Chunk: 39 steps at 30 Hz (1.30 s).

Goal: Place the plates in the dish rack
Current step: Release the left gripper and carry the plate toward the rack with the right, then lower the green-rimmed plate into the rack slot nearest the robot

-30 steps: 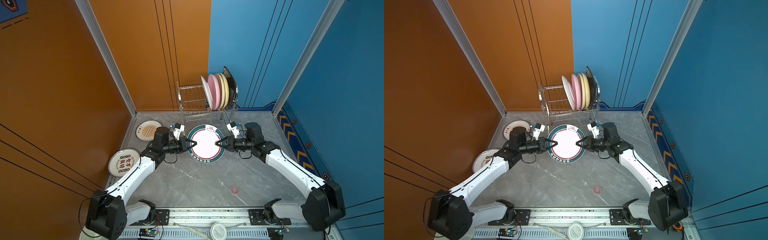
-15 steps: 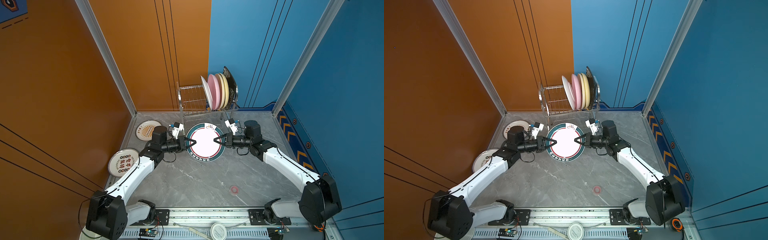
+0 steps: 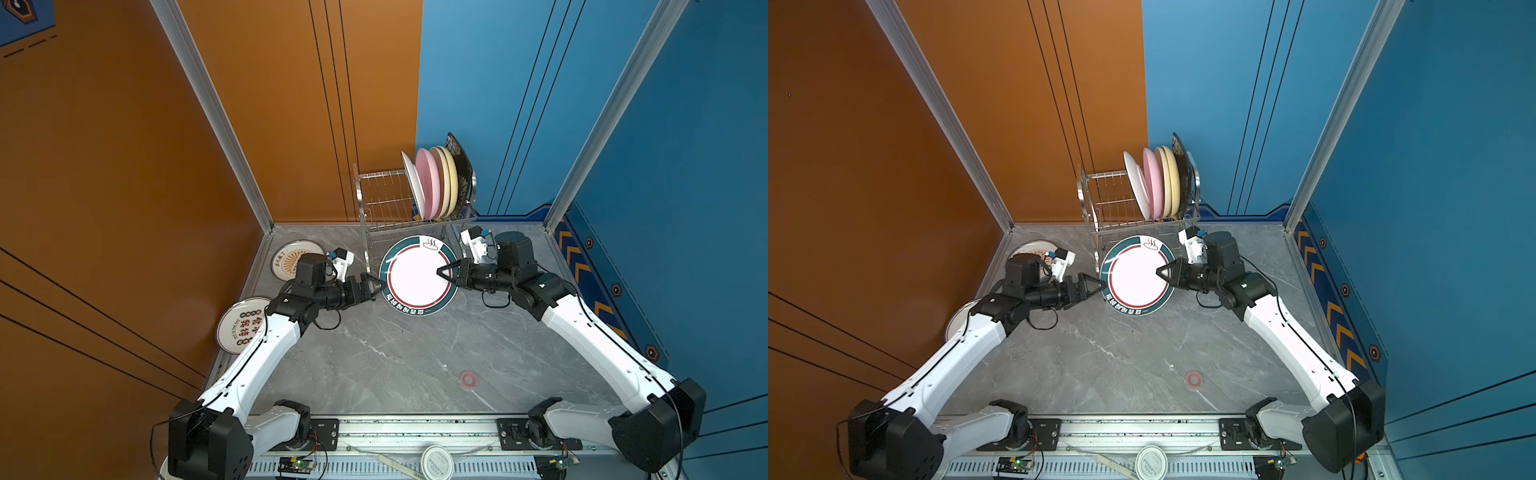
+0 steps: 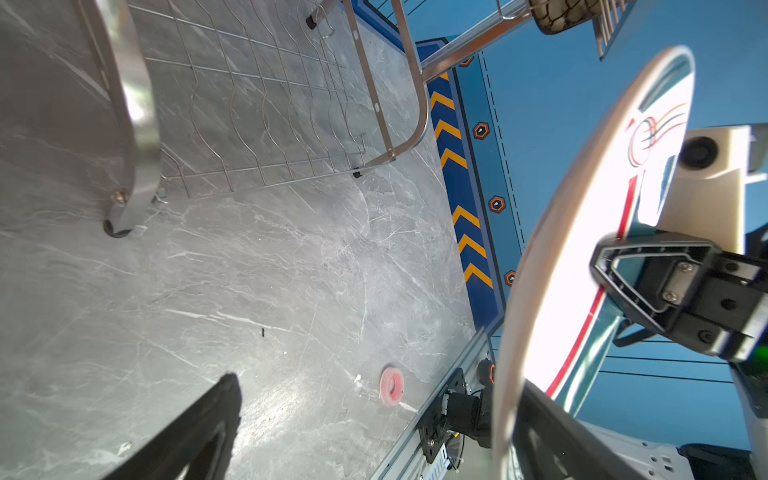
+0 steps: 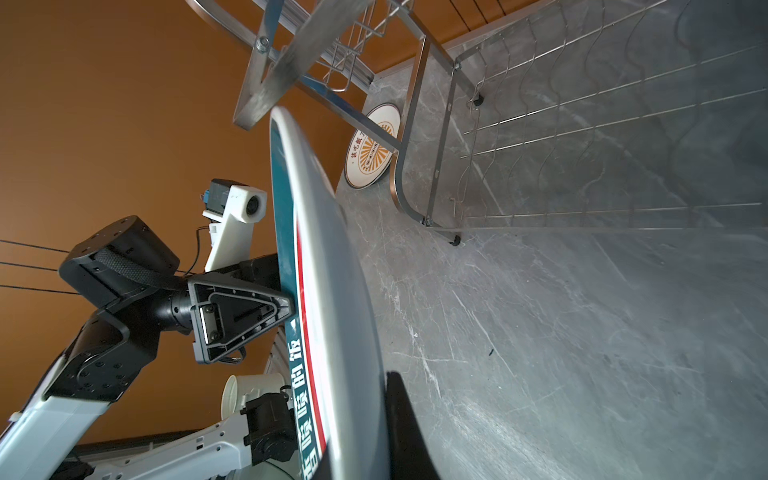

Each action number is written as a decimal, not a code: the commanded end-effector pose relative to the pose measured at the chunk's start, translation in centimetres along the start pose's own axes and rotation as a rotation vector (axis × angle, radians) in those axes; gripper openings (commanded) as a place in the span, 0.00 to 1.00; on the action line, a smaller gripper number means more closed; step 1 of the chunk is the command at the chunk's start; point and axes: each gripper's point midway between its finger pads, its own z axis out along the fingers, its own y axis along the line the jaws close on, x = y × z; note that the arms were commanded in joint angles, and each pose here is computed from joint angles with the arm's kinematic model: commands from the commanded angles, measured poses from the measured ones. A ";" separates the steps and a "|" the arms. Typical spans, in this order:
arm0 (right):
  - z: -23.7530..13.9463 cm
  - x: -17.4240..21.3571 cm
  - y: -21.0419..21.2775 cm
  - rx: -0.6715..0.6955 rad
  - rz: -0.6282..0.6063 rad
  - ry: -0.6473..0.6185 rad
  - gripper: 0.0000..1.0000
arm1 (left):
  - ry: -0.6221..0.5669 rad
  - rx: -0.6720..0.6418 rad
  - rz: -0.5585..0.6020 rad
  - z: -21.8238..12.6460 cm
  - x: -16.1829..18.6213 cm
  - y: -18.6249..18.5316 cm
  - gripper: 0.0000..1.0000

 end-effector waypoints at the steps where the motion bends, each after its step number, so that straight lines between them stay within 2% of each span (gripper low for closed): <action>1: -2.9 -1.8 1.2 0.142 -0.108 -0.087 0.00 | -0.022 -0.141 0.012 -0.8 -0.3 2.5 0.99; 11: -5.1 -5.1 6.0 0.422 -0.296 -0.202 0.00 | -0.031 -0.189 0.026 -0.8 -0.9 3.3 0.98; 21: -7.1 -10.8 11.8 0.616 -0.491 -0.447 0.00 | -0.025 -0.214 0.038 -0.8 -0.3 3.9 0.98; 26: -6.4 -13.4 14.5 0.697 -0.567 -0.564 0.00 | -0.012 -0.223 0.050 -0.5 0.0 4.2 0.98; 39: -1.2 -17.1 17.1 0.791 -0.622 -0.825 0.00 | 0.011 -0.206 0.070 0.1 0.6 4.2 0.98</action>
